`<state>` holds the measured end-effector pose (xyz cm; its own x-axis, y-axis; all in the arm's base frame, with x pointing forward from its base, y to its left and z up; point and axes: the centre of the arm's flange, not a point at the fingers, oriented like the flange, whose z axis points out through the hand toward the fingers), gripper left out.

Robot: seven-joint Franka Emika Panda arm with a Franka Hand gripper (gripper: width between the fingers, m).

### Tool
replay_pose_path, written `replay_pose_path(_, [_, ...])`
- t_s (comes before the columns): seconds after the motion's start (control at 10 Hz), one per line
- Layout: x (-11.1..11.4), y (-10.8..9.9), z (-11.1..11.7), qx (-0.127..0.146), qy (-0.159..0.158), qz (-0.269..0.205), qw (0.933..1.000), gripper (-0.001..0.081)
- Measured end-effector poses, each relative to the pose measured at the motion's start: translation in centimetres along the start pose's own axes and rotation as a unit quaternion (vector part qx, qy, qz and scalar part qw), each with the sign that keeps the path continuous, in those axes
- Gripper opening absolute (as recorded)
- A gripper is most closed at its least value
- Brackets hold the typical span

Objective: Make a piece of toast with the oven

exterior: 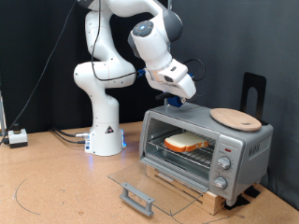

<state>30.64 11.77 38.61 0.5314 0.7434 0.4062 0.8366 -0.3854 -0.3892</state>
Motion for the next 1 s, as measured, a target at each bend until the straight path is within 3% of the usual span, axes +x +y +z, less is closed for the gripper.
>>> replay_pose_path(0.2, [0.2,-0.2,0.4,0.012,0.02,0.0,0.9997,0.0453])
replay_pose_path(0.3, [0.4,-0.3,0.5,0.015,0.025,-0.003,0.9996,0.0628])
replay_pose_path(0.4, [0.5,-0.4,0.6,0.017,0.029,-0.004,0.9994,0.0628])
replay_pose_path(0.5, [0.6,-0.5,0.5,0.02,0.033,-0.007,0.9992,0.0767])
replay_pose_path(0.7, [0.9,-0.9,-0.7,0.03,0.051,-0.017,0.9981,0.0797])
replay_pose_path(1.0, [1.4,-1.7,-5.0,0.034,0.098,-0.039,0.9938,0.0807])
